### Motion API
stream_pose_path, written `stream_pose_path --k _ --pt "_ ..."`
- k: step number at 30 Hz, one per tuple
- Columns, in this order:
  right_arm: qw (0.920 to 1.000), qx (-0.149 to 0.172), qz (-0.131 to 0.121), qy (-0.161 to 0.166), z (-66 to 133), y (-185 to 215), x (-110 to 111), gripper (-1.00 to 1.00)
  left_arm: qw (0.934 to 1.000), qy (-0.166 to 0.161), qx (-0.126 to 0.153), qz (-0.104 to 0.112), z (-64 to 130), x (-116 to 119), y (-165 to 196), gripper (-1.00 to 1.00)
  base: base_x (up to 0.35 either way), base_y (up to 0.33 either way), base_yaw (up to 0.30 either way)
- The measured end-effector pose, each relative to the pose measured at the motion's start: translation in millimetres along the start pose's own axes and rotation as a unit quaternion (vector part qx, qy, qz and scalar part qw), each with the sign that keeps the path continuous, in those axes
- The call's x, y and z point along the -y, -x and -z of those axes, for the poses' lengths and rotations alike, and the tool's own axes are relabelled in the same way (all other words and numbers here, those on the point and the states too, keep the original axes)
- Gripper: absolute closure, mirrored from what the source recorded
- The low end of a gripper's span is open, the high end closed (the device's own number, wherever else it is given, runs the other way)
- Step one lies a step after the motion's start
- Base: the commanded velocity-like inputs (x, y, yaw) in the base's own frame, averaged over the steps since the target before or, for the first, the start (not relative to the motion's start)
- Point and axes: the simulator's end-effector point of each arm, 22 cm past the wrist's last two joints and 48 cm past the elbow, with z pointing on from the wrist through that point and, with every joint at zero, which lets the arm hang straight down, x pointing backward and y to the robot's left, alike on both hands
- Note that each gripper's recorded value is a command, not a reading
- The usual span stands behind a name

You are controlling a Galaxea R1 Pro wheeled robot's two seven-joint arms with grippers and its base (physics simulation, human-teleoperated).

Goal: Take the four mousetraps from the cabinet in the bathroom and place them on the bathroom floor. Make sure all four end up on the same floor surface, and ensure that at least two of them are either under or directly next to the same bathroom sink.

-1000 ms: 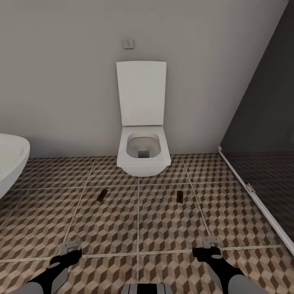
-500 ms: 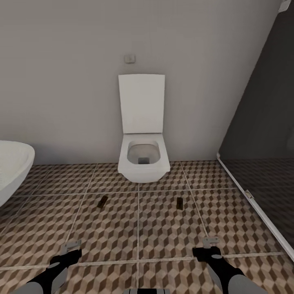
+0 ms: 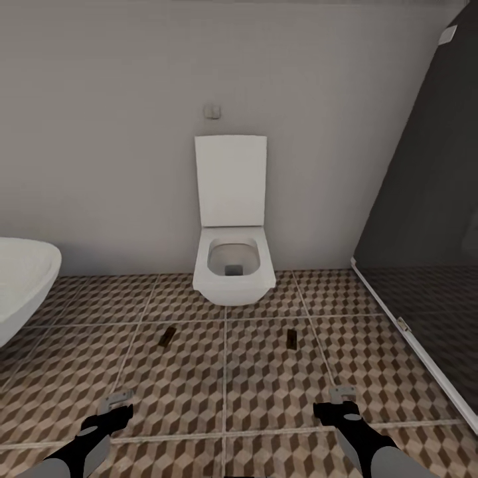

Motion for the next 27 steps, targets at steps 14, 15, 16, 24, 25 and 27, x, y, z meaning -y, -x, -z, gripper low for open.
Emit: stream_pose_path --k 14,15,16,24,25,27 --pt "1.0 0.003 0.0 0.0 21.8 25 5 -1.0 1.0 0.0 0.0 0.0 20.6 -1 25 -1.0 0.0 0.0 0.0" --pt "1.0 0.003 0.0 0.0 23.4 26 5 -1.0 1.0 0.0 -0.001 0.0 22.1 -1 26 -1.0 0.0 0.0 0.0" --pt "1.0 0.003 0.0 0.001 24.9 28 5 -1.0 1.0 0.0 -0.001 0.0 23.6 -1 28 -1.0 0.0 0.0 0.0" --pt "1.0 0.007 0.002 0.001 37.4 43 8 -1.0 1.0 0.0 -0.001 0.0 35.3 -2 42 -1.0 0.0 0.0 0.0" --pt "1.0 0.008 0.003 0.001 39.0 46 8 -1.0 1.0 0.0 -0.001 0.0 36.8 -3 44 -1.0 0.0 0.0 0.0" --pt "1.0 0.009 0.004 0.001 42.1 50 9 -1.0 1.0 0.0 -0.001 0.0 39.7 -3 47 -1.0 0.0 0.0 0.0"
